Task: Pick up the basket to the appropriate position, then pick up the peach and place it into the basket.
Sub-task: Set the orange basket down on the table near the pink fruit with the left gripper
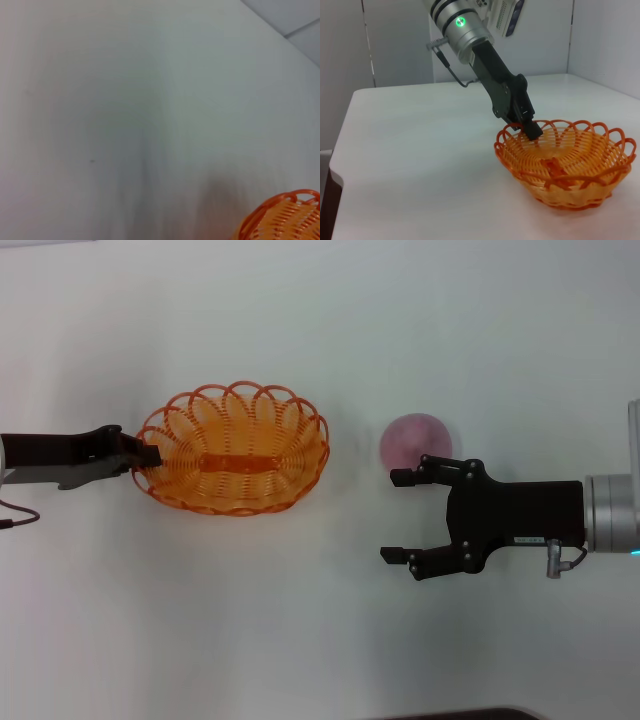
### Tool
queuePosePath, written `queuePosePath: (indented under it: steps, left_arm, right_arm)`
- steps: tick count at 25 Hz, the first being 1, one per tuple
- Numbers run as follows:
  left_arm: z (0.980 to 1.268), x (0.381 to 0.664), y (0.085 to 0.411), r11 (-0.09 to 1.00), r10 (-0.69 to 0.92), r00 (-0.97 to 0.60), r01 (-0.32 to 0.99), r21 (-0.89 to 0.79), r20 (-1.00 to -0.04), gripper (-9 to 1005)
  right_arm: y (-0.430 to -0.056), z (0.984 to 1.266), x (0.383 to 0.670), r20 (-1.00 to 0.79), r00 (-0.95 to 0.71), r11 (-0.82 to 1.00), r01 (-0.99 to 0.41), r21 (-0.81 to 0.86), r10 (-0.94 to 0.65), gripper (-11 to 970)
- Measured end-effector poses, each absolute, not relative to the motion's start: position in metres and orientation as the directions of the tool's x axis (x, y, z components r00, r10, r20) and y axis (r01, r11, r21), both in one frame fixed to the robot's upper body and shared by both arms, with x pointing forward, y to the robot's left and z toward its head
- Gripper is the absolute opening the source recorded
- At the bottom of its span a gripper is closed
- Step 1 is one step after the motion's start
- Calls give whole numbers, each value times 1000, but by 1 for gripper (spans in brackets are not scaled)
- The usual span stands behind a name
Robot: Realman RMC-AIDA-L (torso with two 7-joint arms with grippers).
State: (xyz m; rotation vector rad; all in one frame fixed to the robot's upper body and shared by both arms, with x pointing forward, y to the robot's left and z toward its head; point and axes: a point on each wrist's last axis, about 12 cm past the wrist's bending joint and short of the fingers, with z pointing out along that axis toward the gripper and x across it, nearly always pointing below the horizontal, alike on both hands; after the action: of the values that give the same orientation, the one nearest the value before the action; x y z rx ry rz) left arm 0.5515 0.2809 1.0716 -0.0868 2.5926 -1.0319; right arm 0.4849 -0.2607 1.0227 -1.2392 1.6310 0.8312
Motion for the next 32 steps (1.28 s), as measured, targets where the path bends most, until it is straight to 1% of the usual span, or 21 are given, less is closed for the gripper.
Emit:
queuePosePath:
  steps: [12, 23, 29, 32]
  left_arm:
    - [1070, 551, 281, 738, -187, -935, 68, -672, -300, 92]
    - [1075, 550, 281, 704, -194, -937, 74, -706, -291, 123]
    - [1078, 549, 279, 682, -182, -939, 94, -725, -293, 307]
    - [1079, 549, 279, 682, -179, -938, 100, -724, -298, 441]
  right_arm:
    - [-260, 1023, 485, -928, -94, 271, -963, -7, -360, 945]
    - [-260, 1023, 485, -928, -95, 271, -963, -6, -360, 945]
    - [-260, 1023, 485, -928, -95, 271, -963, -6, -360, 946]
    - [-260, 1023, 485, -928, -95, 271, -963, -6, -359, 946]
